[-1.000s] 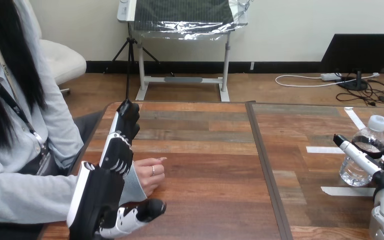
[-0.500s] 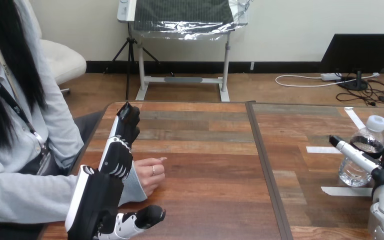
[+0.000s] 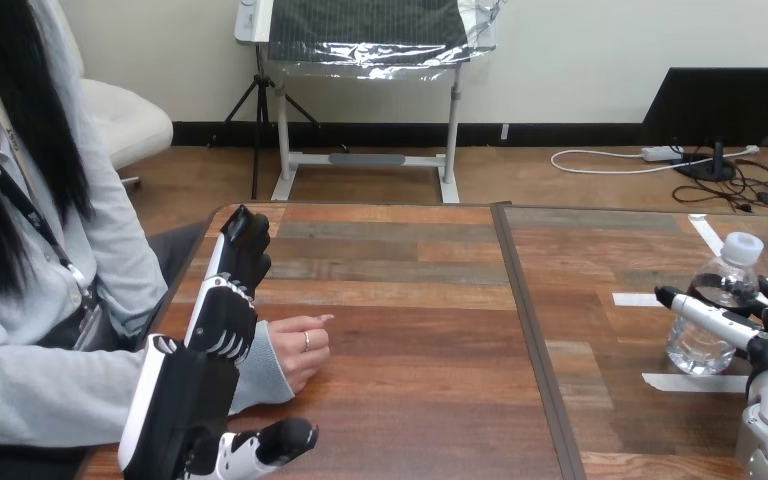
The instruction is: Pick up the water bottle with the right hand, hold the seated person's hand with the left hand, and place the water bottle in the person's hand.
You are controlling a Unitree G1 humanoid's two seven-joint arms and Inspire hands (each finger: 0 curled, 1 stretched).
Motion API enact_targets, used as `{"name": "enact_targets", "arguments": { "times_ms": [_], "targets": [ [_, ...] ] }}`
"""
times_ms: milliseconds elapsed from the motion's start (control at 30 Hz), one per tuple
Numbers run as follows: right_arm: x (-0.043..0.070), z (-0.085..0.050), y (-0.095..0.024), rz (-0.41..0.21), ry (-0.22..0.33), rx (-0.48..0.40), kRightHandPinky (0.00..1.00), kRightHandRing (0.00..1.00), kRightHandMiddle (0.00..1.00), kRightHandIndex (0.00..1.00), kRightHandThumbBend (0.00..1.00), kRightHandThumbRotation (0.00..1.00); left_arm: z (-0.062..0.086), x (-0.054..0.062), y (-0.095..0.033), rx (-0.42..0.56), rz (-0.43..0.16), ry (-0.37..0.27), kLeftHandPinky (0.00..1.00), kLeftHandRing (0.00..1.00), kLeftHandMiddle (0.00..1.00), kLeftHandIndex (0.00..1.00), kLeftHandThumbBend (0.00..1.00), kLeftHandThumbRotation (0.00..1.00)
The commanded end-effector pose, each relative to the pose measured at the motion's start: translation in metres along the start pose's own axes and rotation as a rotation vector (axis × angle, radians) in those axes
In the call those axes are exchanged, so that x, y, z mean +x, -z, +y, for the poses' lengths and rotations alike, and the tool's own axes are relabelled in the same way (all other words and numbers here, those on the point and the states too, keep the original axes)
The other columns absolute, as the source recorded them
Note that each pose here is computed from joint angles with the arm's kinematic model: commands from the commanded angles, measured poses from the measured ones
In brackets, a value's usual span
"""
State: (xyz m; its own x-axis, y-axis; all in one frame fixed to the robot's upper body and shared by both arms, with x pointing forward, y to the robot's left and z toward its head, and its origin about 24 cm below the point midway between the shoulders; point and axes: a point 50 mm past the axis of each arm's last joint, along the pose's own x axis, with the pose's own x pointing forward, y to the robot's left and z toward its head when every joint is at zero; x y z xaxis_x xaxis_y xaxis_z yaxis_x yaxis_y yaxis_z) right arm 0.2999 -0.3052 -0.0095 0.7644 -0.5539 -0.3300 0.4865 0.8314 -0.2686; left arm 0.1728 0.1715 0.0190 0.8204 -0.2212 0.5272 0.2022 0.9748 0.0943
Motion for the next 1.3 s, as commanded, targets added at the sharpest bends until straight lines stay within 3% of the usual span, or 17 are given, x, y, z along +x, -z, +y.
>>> {"name": "enact_targets", "arguments": {
  "times_ms": [0, 133, 400, 933, 1267],
  "targets": [
    [0.0068, 0.0118, -0.0409, -0.094, 0.002, 0.075, 0.46, 0.57, 0.64, 0.62, 0.95, 0.01, 0.0036, 0.0141, -0.0099, 0.022, -0.102, 0.016, 1.0, 1.0, 1.0, 1.0, 1.0, 0.63],
    [0.0064, 0.0122, -0.0413, -0.106, 0.024, 0.002, 0.38, 0.47, 0.55, 0.53, 0.94, 0.01, 0.0042, 0.0138, -0.0109, 0.021, -0.102, 0.014, 1.0, 1.0, 1.0, 1.0, 1.0, 0.64],
    [0.0063, 0.014, -0.0417, -0.093, 0.036, 0.023, 0.29, 0.34, 0.42, 0.4, 0.89, 0.0, 0.0049, 0.0138, -0.0115, 0.018, -0.104, 0.01, 1.0, 1.0, 1.0, 1.0, 1.0, 0.64],
    [0.0053, 0.0175, -0.0445, -0.117, 0.026, 0.062, 0.28, 0.33, 0.41, 0.38, 0.84, 0.0, 0.0043, 0.0154, -0.0117, 0.024, -0.119, 0.007, 1.0, 1.0, 1.0, 1.0, 1.0, 0.65],
    [0.0044, 0.019, -0.0477, -0.15, -0.012, 0.167, 0.28, 0.33, 0.41, 0.37, 0.81, 0.0, 0.0032, 0.017, -0.0109, 0.016, -0.117, 0.009, 1.0, 1.0, 1.0, 1.0, 1.0, 0.66]
  ]
}}
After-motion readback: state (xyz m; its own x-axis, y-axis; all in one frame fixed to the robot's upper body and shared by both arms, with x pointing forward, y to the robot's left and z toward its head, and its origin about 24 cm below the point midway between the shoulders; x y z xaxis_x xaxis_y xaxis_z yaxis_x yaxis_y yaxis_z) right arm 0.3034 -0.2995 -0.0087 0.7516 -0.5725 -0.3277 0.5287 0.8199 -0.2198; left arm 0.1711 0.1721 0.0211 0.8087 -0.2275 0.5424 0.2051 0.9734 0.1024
